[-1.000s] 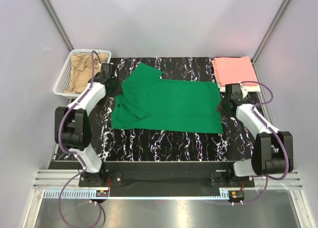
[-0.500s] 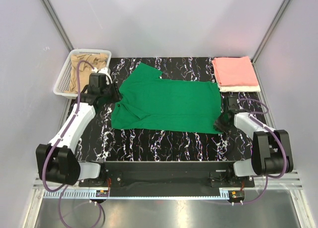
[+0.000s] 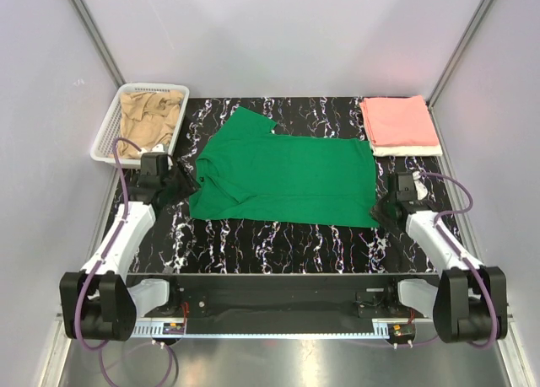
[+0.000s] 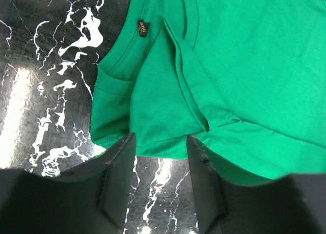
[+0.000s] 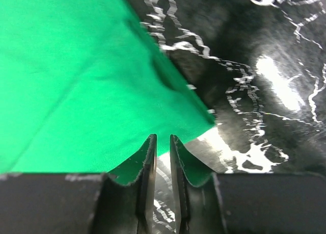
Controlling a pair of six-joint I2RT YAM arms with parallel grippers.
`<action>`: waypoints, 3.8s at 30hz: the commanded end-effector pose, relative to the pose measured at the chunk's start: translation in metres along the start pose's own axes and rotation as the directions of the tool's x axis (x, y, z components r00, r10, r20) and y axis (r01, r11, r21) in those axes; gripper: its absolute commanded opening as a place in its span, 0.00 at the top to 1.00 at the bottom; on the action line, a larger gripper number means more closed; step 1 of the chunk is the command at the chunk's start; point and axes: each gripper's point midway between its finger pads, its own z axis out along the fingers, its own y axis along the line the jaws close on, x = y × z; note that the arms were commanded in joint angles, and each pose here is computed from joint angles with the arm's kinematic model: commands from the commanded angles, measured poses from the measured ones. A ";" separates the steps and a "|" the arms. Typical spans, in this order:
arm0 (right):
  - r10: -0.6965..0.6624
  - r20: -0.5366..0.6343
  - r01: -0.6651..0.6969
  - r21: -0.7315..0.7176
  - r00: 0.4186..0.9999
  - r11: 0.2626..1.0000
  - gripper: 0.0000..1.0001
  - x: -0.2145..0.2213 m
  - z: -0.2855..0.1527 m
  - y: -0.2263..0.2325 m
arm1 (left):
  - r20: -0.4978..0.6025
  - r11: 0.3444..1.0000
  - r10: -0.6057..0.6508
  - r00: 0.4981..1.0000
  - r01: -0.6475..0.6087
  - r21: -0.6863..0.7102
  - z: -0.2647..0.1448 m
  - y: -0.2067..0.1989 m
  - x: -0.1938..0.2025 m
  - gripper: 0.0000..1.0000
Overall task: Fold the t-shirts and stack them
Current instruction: Fold the tshirt
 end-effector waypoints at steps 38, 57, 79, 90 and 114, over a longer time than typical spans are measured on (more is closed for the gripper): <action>0.317 0.065 -0.322 0.284 0.946 0.903 0.64 -0.002 0.041 -0.049 | 0.028 0.975 -0.103 0.994 0.107 -0.195 0.044 0.058 0.028 0.63; 0.287 0.132 -0.314 0.294 0.949 0.902 0.65 -0.022 0.032 -0.061 | -0.042 0.959 -0.102 0.994 0.087 -0.270 0.070 0.062 0.022 0.68; 0.264 -0.046 -0.267 -0.203 0.964 0.942 0.82 -0.041 0.017 0.072 | 0.040 0.989 -0.092 0.995 0.096 -0.111 0.028 0.049 0.041 0.58; 0.247 -0.137 -0.259 -0.080 0.959 0.963 0.87 -0.005 0.063 0.059 | 0.063 0.970 -0.190 0.980 0.197 -0.141 0.051 0.060 0.048 0.55; -0.163 -0.010 0.161 -0.107 0.987 0.981 0.81 -0.038 0.022 0.059 | 0.034 0.984 0.058 0.998 -0.052 -0.170 0.019 0.031 0.021 0.57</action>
